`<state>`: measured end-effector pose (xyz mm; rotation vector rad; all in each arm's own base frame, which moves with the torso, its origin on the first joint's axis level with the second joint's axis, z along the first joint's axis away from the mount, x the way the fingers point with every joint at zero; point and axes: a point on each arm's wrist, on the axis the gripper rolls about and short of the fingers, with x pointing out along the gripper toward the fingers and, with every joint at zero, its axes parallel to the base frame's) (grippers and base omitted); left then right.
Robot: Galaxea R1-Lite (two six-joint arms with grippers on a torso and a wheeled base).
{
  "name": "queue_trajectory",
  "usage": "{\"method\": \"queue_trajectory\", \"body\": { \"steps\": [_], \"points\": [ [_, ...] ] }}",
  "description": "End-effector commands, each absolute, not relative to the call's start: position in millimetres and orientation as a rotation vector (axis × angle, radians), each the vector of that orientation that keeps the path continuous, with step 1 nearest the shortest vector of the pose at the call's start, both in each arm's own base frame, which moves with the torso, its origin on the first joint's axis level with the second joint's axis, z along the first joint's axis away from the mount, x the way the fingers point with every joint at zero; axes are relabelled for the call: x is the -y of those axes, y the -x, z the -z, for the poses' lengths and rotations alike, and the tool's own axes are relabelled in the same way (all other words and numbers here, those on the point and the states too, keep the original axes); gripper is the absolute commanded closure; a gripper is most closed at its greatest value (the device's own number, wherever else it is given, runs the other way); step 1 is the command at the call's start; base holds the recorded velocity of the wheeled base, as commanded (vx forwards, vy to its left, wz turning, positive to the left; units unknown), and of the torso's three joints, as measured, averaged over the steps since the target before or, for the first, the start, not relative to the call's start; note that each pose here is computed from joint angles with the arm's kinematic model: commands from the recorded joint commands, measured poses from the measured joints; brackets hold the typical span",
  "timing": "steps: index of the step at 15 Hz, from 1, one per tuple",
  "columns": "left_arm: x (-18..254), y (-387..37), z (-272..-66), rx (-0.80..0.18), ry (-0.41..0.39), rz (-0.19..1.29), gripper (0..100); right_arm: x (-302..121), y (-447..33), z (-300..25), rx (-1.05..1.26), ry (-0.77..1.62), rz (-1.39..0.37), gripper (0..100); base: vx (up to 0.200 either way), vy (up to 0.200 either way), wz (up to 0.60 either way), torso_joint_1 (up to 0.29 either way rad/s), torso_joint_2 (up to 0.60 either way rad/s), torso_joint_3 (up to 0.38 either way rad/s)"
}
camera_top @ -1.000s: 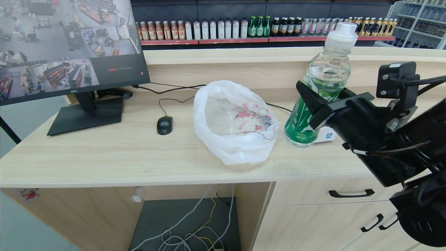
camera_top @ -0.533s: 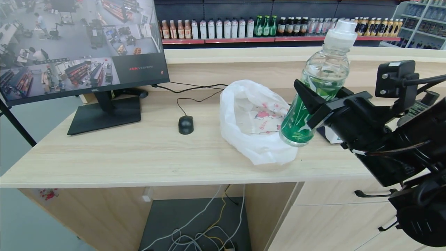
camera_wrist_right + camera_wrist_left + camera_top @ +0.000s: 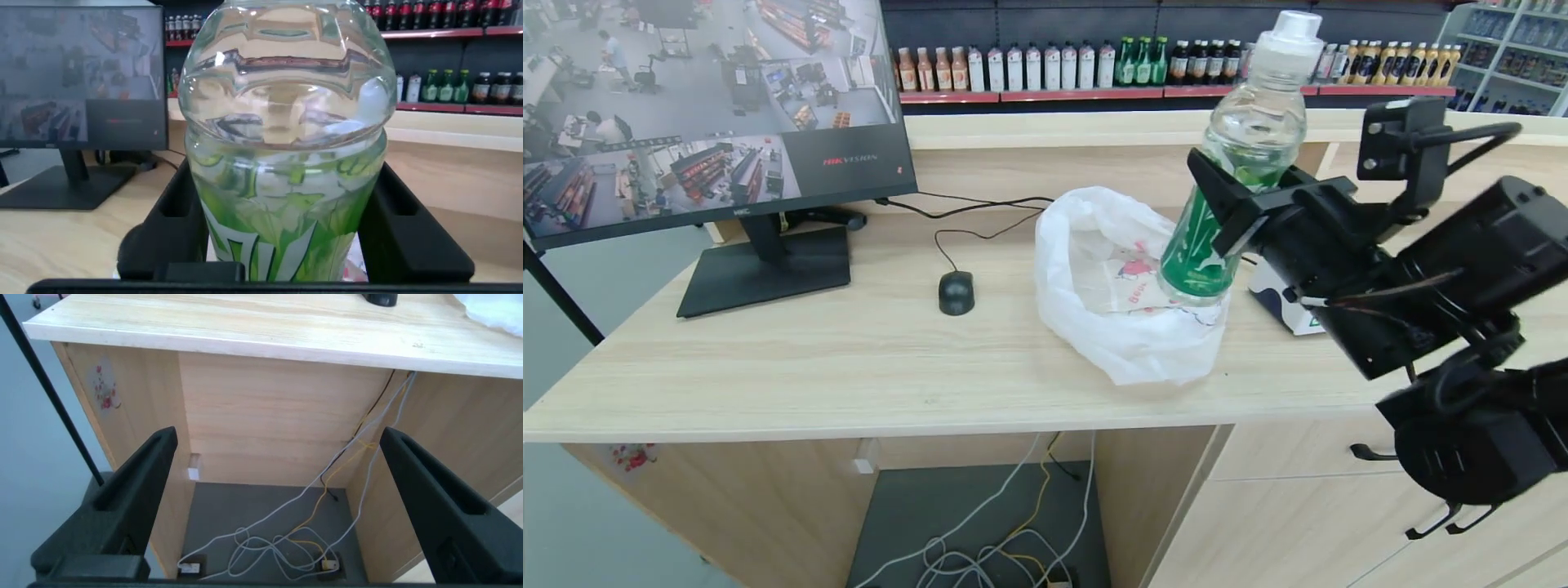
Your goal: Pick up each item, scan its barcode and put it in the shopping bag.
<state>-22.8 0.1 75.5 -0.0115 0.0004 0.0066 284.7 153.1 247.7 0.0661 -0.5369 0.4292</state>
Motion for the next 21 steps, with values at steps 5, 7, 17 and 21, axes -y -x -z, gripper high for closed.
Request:
{"method": "queue_trajectory", "body": {
  "steps": [5, 7, 17, 21],
  "points": [
    [0, 23, -75, 0.000, 0.012, -0.008, 0, -195, -366, -254, 0.490, -0.113, -0.454, 100, 0.000, 0.000, 0.00, 0.000, 0.00, 0.000],
    [0, 23, -75, 0.000, 0.012, -0.008, 0, -201, -381, -251, 0.476, -0.111, -0.453, 100, 0.000, 0.000, 0.00, 0.000, 0.00, 0.000],
    [0, 23, -75, 0.000, 0.012, -0.008, 0, -200, -429, -232, 0.399, -0.090, -0.416, 100, 0.000, 0.000, 0.00, 0.000, 0.00, 0.000],
    [0, 23, -75, 0.000, 0.012, -0.008, 0, -203, -436, -224, 0.378, -0.086, -0.416, 100, 0.000, 0.000, 0.00, 0.000, 0.00, 0.000]
  ]
}}
